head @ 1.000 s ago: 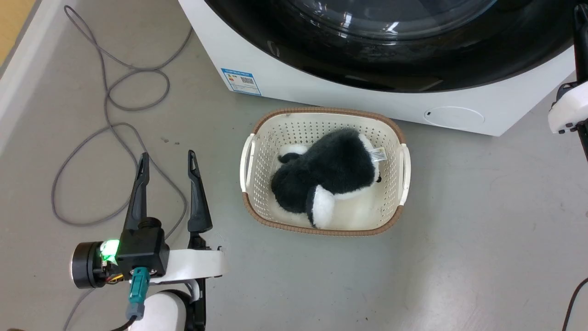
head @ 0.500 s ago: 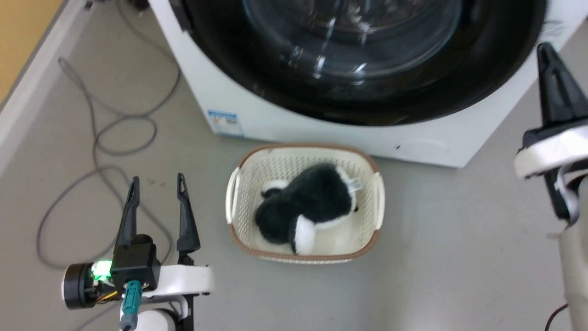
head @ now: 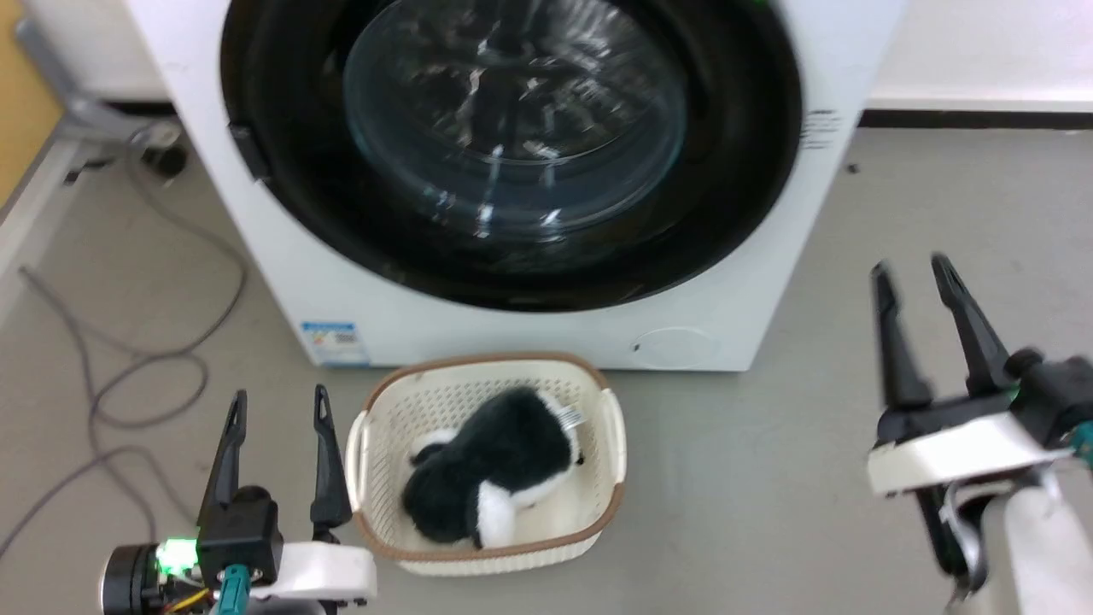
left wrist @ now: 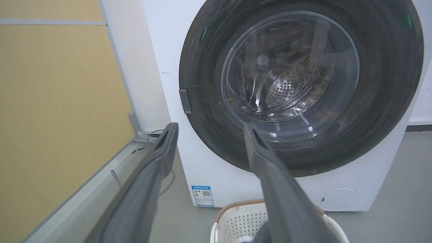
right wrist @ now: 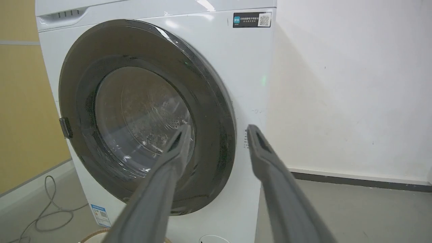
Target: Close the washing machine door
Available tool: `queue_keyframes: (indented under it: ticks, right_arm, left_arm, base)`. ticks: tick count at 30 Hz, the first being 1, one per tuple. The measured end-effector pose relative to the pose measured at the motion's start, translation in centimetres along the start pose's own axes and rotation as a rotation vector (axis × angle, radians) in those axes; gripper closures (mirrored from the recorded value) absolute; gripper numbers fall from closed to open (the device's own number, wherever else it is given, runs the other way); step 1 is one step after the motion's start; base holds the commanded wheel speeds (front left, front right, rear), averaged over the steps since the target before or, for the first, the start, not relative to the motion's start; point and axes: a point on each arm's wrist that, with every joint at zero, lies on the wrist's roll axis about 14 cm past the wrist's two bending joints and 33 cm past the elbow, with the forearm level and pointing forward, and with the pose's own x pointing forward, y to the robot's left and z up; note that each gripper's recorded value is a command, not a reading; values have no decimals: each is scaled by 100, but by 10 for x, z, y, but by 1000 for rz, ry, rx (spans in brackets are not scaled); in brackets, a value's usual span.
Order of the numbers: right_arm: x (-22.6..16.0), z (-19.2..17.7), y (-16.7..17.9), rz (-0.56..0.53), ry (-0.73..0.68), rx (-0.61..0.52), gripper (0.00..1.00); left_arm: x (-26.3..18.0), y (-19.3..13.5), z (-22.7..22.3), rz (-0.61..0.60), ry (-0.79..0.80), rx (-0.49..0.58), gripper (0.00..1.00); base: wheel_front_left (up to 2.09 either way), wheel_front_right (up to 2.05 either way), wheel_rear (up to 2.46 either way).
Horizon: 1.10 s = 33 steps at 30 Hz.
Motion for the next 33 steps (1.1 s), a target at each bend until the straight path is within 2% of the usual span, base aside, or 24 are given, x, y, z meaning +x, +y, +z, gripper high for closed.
queue_keyframes:
  ticks: [9, 16, 17, 33]
  right_arm:
    - [-62, -13, -11, -65, 82, 8, 0]
    - [-86, -19, -16, -94, 114, 3, 0]
    - [-88, -19, -16, -96, 115, 8, 100]
    - [-86, -21, -13, -86, 134, 10, 100]
  left_arm:
    - [-10, -21, 2, -66, 2, -25, 0]
    - [-11, -27, 7, -91, -10, -35, 0]
    - [-11, -28, 8, -92, -11, -36, 100]
    - [-12, -27, 5, -95, 11, -40, 100]
  base:
    - [0, 0, 0]
    - [0, 0, 0]
    - [0, 0, 0]
    - [0, 0, 0]
